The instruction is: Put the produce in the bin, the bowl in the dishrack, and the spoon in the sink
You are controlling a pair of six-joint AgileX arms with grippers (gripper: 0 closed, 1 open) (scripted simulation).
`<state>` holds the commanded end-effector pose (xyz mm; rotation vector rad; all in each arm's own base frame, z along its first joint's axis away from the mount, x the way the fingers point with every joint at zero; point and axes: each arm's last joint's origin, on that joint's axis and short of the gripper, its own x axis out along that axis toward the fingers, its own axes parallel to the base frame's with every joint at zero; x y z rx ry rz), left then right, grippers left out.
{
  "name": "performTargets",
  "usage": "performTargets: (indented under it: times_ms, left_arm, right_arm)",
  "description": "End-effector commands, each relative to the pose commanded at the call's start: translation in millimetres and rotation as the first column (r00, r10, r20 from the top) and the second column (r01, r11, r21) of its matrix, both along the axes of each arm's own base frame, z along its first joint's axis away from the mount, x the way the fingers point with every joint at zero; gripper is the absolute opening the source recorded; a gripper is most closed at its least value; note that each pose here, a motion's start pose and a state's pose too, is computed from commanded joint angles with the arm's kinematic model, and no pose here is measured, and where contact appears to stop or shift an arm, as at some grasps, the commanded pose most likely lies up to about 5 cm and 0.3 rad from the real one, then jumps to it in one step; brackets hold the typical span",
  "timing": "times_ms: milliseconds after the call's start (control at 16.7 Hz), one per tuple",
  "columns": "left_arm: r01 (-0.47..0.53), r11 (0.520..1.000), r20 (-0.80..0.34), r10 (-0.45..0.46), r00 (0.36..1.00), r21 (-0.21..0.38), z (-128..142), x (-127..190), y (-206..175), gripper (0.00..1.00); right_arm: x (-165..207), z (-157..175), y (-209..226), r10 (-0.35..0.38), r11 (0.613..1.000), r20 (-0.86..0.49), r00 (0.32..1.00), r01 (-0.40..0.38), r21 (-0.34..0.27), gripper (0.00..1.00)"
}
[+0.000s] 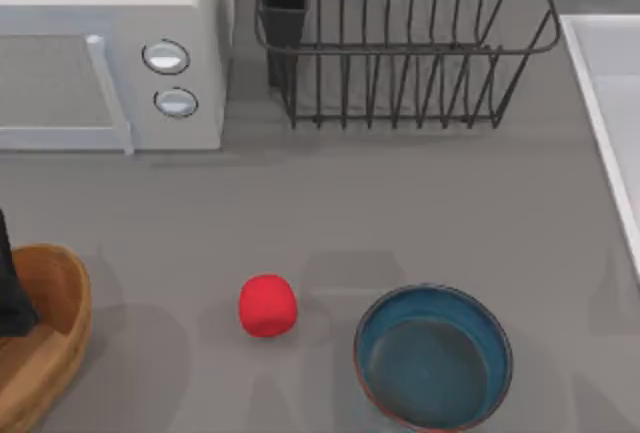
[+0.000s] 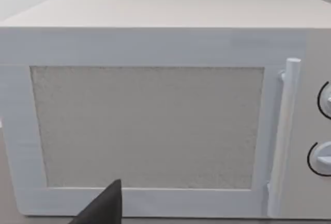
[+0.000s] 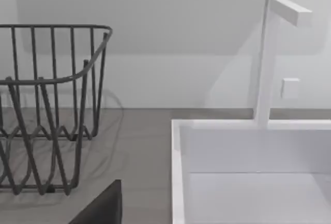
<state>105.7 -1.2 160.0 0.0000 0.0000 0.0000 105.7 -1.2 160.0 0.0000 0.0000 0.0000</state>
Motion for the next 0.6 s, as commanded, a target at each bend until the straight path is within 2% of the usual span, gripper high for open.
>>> performTargets:
  times_ms: [180, 300, 480, 600]
  left_arm:
    - [0.005, 1.0, -0.009, -0.005, 1.0, -0.006, 1.4, 0.1, -0.5, 1.0]
    - [0.027, 0.999, -0.053, -0.029, 0.998, -0.038, 9.2, 0.8, -3.1, 1.0]
    - [0.071, 0.99, -0.18, -0.093, 0.979, -0.122, 30.7, 6.1, -10.5, 1.0]
    - [0.088, 0.978, -0.304, -0.144, 0.942, -0.189, 47.3, 15.5, -18.4, 1.0]
  right_arm:
    - [0.0, 0.0, 0.0, 0.0, 1.0, 0.0, 1.0, 0.0, 0.0, 1.0]
    - [0.0, 0.0, 0.0, 0.0, 1.0, 0.0, 1.0, 0.0, 0.0, 1.0]
    - [0.0, 0.0, 0.0, 0.0, 1.0, 0.0, 1.0, 0.0, 0.0, 1.0]
    - [0.0, 0.0, 0.0, 0.0, 1.0, 0.0, 1.0, 0.0, 0.0, 1.0]
